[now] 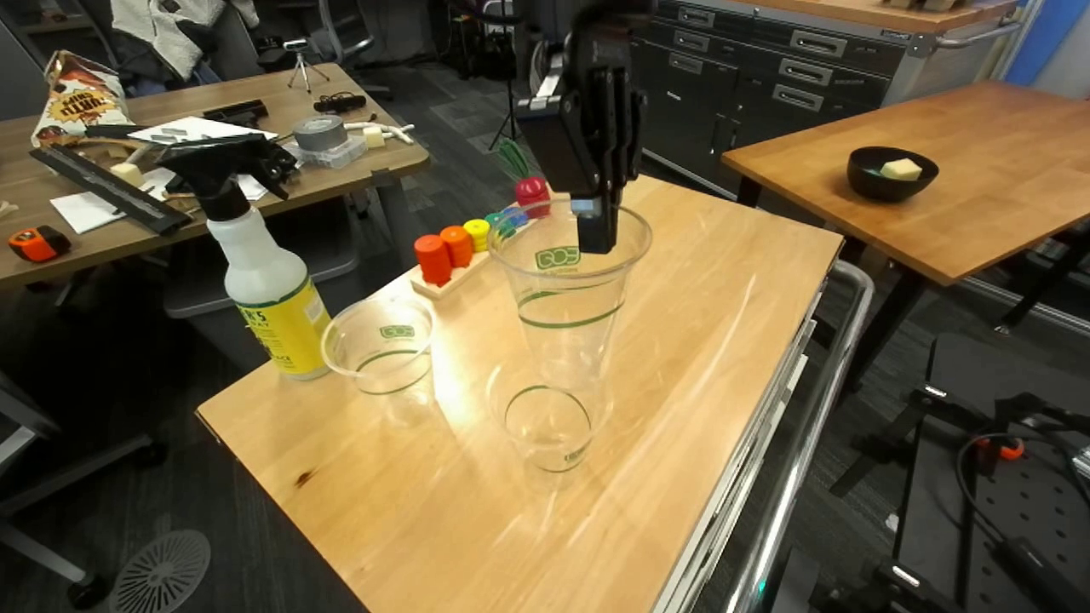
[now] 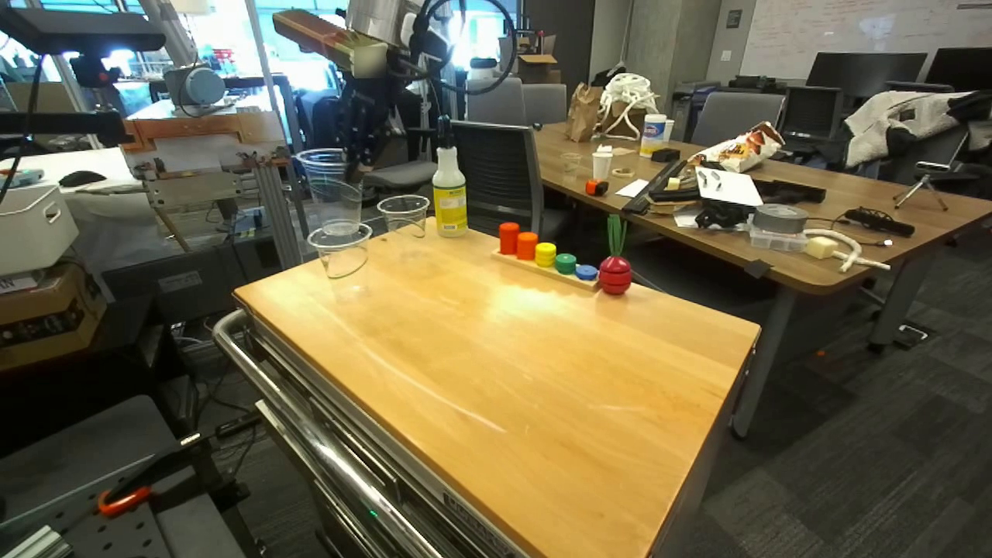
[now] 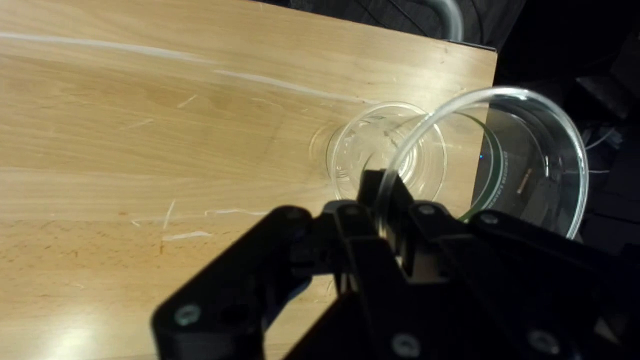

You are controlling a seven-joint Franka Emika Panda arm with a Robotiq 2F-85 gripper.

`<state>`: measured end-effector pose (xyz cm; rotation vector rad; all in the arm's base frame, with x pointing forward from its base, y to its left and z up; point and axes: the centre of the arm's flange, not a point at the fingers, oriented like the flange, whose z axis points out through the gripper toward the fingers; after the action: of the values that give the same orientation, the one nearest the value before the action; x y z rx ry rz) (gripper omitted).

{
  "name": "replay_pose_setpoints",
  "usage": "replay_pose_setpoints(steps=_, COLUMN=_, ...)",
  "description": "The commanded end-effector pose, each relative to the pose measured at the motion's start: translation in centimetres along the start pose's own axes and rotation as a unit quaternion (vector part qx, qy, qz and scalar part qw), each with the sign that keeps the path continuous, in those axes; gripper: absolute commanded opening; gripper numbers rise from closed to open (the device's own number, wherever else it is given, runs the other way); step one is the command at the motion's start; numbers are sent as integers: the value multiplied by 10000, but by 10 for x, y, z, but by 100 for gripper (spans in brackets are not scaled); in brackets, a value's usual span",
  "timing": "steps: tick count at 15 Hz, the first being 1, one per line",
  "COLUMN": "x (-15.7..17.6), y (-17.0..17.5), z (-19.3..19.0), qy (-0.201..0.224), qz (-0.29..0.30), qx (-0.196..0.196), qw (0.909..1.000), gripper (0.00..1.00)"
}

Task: Stack the three cups on the table together

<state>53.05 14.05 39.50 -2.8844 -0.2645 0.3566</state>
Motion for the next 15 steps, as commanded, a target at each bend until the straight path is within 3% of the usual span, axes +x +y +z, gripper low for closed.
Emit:
replay_pose_setpoints(steps=1, x=14, y=-2, z=10, qy=13, qz=-246, qx=321, qw=9992, gripper=1)
replay_pose_setpoints(steps=9, x=31, y=2, z=50, qy=-233, qz=-447, qx=173, qw=9986, gripper=2)
replay_pose_setpoints(steps=10, x=33, y=2, z=54, qy=-223, qz=-497, qx=109, qw=9985, gripper=24)
replay_pose_setpoints(steps=15, x=34, y=-6, z=59, qy=-171, qz=-745, qx=-4, qw=9971, gripper=61)
